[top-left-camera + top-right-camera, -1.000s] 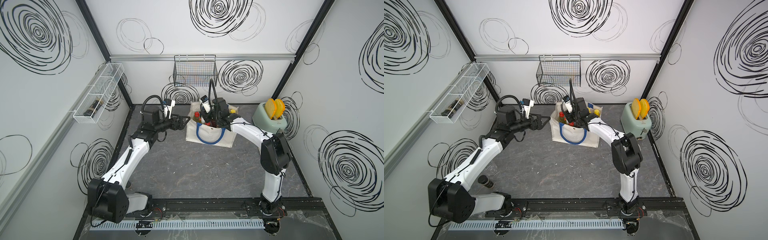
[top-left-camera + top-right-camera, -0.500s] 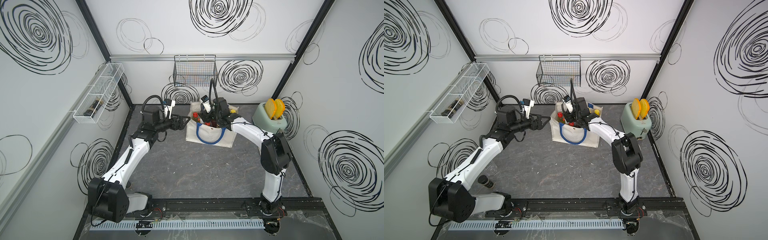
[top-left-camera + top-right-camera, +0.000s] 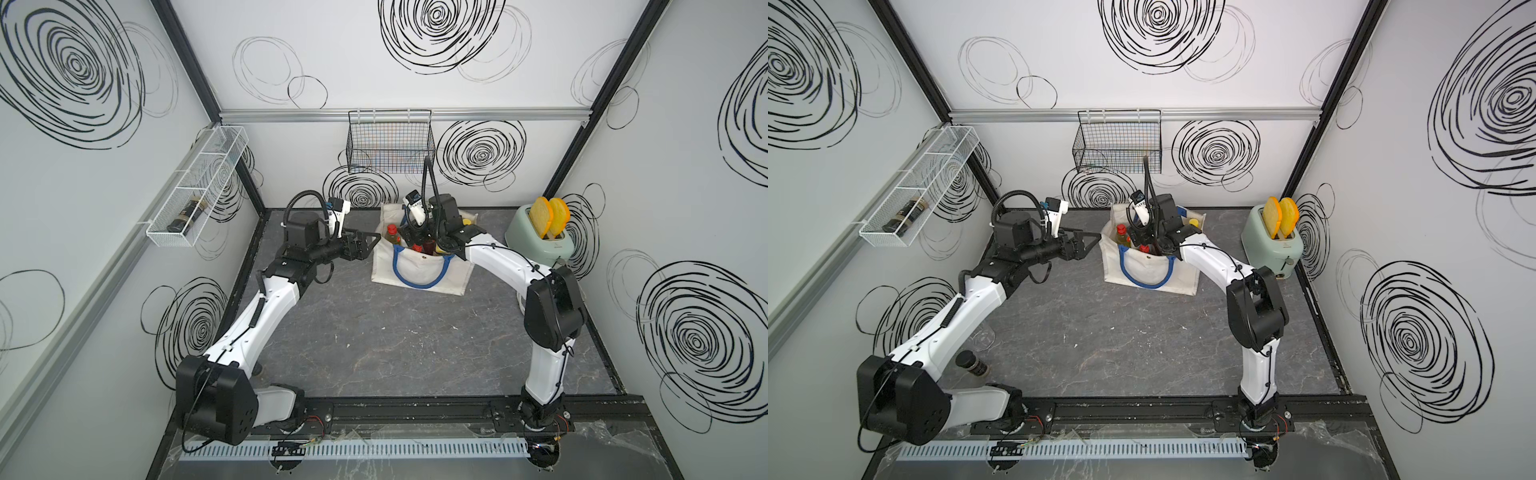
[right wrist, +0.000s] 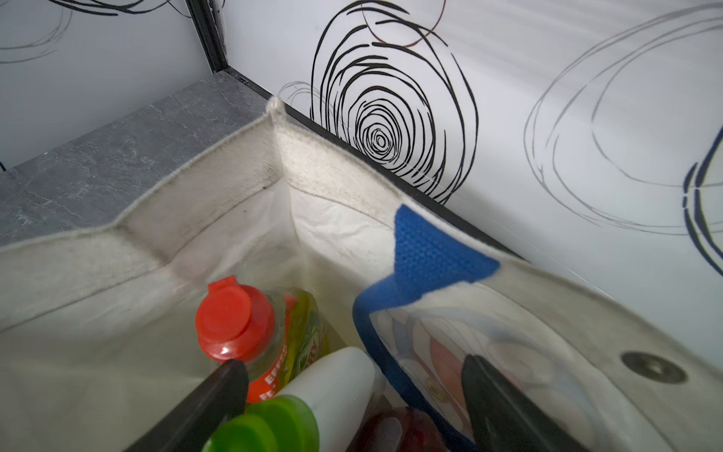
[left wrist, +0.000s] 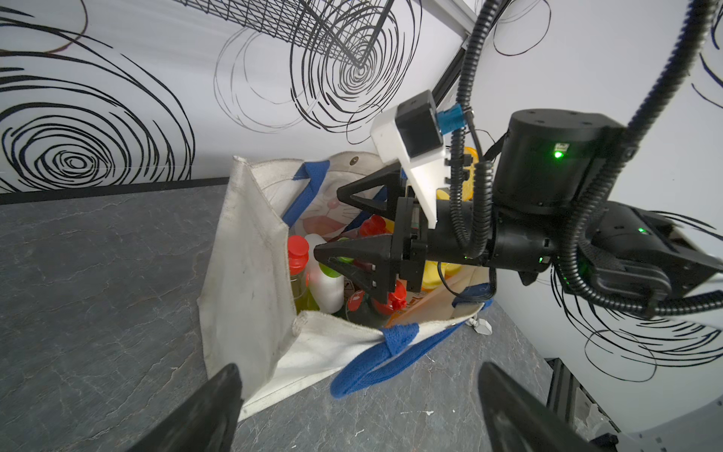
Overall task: Pack dish soap into the shopping bag
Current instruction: Place the bottle of dish soap in the shopping bag.
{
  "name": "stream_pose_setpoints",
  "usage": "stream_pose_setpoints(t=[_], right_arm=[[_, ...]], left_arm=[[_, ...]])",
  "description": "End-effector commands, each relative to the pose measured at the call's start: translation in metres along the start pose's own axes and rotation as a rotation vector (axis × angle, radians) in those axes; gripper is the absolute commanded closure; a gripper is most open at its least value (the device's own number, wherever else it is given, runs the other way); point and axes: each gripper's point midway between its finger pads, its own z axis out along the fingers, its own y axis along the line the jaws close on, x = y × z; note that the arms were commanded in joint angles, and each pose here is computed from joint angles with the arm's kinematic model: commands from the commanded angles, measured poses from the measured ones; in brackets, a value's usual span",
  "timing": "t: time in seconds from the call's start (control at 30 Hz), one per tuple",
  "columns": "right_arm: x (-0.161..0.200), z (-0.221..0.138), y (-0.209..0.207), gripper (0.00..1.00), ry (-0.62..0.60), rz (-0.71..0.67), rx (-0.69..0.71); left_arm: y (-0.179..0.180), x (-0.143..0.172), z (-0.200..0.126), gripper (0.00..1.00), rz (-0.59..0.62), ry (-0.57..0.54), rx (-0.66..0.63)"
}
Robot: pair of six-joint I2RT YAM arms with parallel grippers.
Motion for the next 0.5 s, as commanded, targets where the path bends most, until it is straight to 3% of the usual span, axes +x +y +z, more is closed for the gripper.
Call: stream_pose_setpoints(t=[0.0,0.23,0.47], right_arm=[[-0.063,-0.044,-0.001,0.06,-0.152,0.019,-0.009],[-0.072,-0.054,0.005,0.0,-0.114,0.047,-0.081],[-0.069,-0.054,0.006,0.02,-0.094,0.064,-0.11]], left_arm=[[-0.005,-0.006,0.002,0.04,0.03,-0.025,0.019],[-0.004,-0.006,0.002,0.04,0.027,-0.023,0.019],[-0.005,-0.006,0.003,0.04,0.03,-0.023,0.02]])
